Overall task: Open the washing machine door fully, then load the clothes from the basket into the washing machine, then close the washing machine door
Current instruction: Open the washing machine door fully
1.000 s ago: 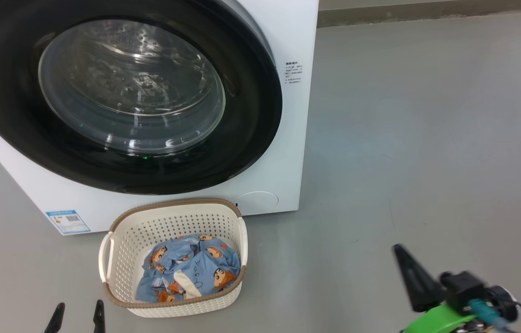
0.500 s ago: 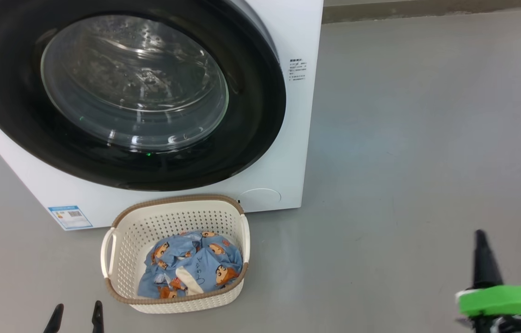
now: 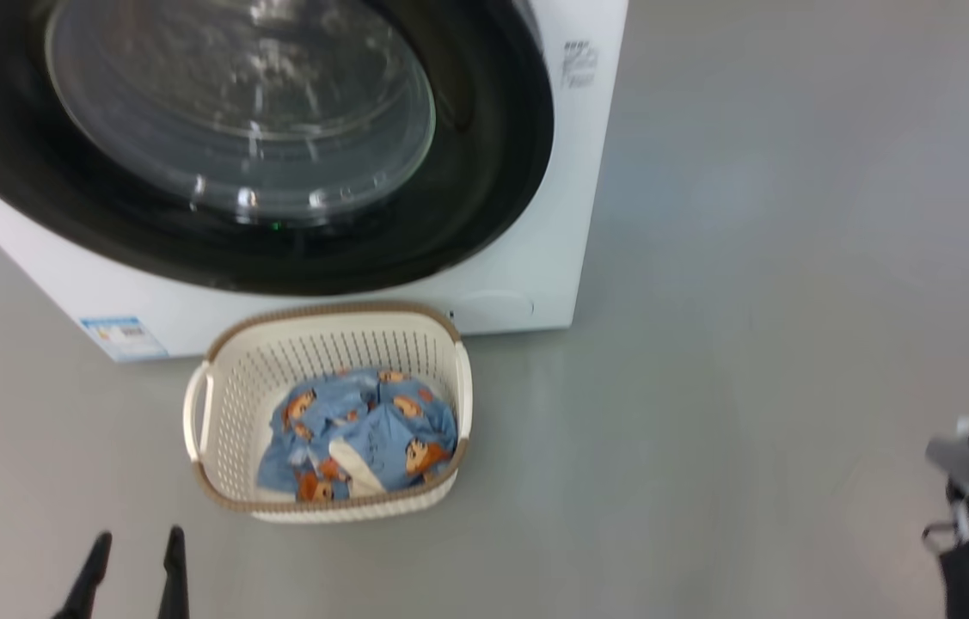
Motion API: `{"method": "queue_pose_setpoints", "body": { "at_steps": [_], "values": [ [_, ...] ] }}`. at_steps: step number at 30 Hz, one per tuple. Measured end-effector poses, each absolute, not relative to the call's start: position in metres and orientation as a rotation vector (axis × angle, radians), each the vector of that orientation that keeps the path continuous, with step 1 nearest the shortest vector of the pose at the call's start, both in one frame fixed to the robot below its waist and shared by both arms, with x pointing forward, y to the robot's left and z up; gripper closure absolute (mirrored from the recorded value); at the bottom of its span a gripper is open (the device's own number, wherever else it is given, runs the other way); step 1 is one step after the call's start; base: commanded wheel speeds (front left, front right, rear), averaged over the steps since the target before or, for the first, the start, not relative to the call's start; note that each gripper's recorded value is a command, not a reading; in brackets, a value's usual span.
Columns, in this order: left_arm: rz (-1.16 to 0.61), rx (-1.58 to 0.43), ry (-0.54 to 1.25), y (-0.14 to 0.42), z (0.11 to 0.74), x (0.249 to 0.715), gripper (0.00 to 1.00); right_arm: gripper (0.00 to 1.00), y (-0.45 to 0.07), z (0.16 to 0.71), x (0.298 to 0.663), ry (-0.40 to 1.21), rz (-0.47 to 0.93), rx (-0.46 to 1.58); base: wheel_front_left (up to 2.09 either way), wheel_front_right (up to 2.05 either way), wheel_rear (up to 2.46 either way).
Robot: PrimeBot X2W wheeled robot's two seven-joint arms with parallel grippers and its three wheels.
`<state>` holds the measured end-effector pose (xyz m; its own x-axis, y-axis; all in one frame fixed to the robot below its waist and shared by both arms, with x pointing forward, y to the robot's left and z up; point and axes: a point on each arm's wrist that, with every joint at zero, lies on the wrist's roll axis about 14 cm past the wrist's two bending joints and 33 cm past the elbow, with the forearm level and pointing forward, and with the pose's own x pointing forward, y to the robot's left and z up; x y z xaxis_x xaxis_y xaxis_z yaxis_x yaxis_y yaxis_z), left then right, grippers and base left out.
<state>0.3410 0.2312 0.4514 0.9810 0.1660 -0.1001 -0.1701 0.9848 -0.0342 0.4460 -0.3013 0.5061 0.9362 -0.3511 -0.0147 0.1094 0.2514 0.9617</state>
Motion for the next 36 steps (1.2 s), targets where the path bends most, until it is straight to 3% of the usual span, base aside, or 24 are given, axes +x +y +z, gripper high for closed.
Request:
{"method": "queue_pose_setpoints", "body": {
  "at_steps": [15, 36],
  "values": [
    [0.169, -0.029, 0.171, 0.244, 0.42, 0.381, 0.0, 1.0, -0.256, 0.551, 0.557, -0.168, 0.031, 1.458, 0.0, 0.0, 0.0],
    [0.211, -0.021, 0.244, 0.254, 0.39, 0.392, 0.0, 1.0, -0.12, 0.56, 0.651, 0.088, 0.495, 1.414, 0.0, 0.0, 0.0]
  ]
}}
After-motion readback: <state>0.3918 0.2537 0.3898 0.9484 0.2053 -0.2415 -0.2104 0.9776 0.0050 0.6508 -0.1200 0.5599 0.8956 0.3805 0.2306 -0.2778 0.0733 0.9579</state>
